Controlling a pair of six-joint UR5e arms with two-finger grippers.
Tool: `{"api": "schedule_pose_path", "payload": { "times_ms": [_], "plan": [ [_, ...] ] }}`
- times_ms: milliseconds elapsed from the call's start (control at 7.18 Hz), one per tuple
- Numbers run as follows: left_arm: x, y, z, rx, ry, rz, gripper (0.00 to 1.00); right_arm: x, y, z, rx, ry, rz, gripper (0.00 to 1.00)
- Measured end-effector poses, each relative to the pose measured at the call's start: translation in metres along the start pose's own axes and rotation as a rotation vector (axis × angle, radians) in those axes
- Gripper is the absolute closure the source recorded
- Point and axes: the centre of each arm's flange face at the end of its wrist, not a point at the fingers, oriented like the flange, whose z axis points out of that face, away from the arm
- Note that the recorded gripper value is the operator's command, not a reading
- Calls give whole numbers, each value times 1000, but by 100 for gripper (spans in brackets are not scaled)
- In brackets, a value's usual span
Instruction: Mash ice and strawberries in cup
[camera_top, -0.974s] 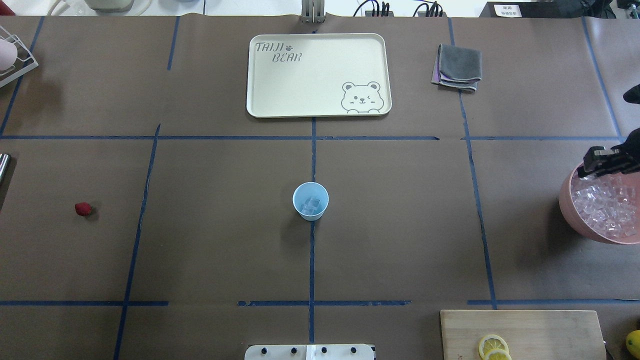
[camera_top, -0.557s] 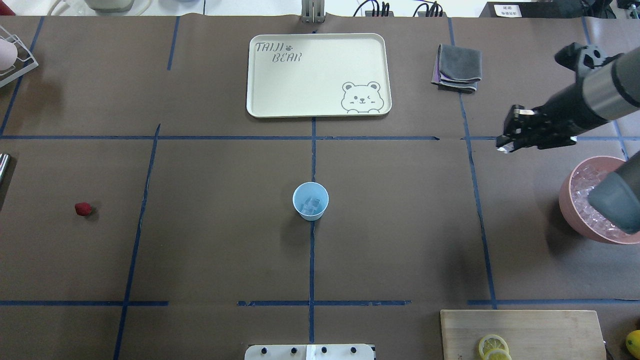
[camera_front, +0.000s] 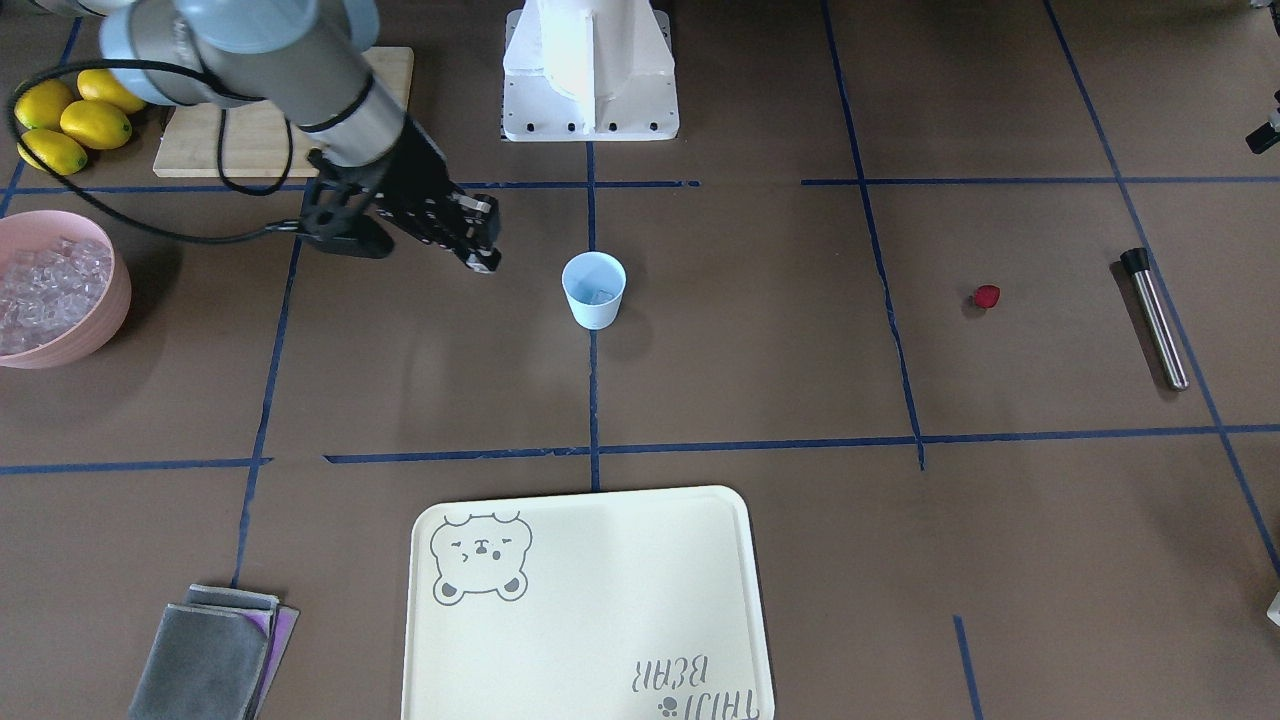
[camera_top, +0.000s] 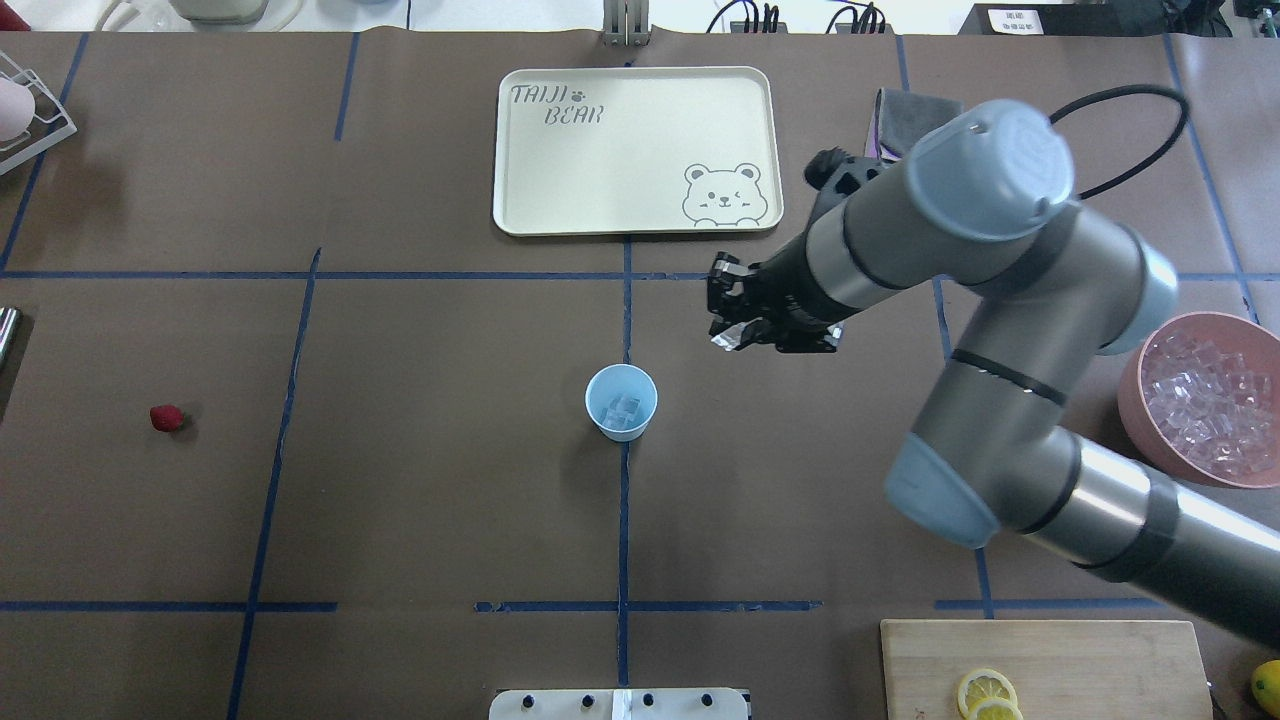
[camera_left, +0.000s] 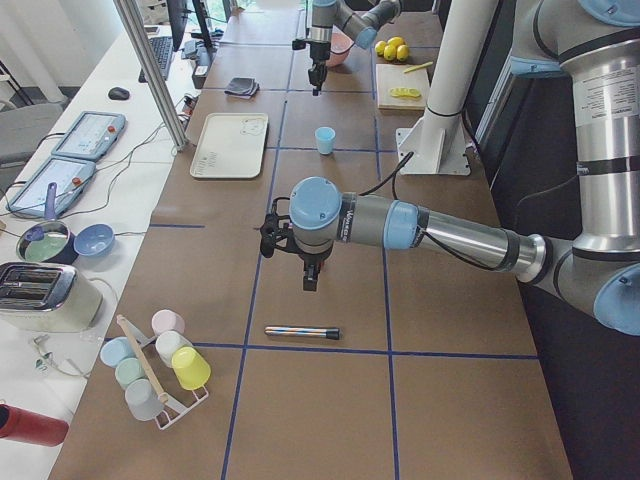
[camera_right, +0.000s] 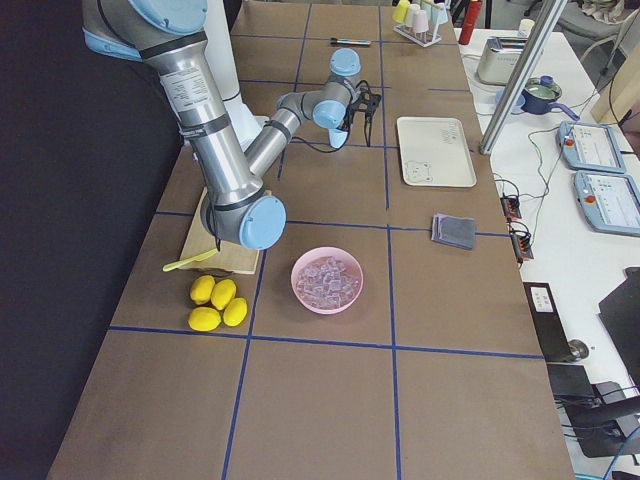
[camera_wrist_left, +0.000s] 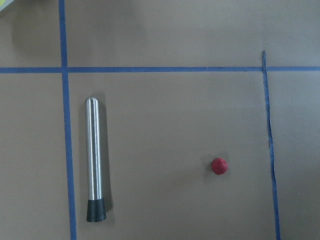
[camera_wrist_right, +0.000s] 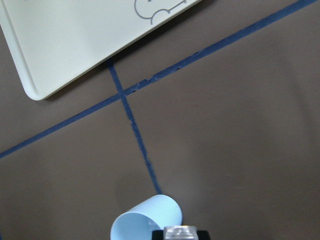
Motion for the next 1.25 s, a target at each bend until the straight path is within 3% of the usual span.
{"api": "schedule_pose_path", "payload": {
  "times_ms": [278, 418, 557, 974, 1253],
  "plan": [
    [0, 0, 0, 0, 0, 0, 0, -31, 43, 47, 30, 9, 0, 93],
    [0, 0, 0, 0, 0, -1, 0, -37, 52, 60, 44, 12, -5, 51],
    [0, 0, 0, -1, 0, -2, 0, -39, 58, 69, 47, 20, -9, 1],
    [0, 0, 1, -2, 0, 2, 0, -36, 57, 78, 52, 36, -4, 0],
    [9, -2, 7, -13, 3, 23, 0, -8, 17, 30, 47, 29, 28, 0]
  ]
}}
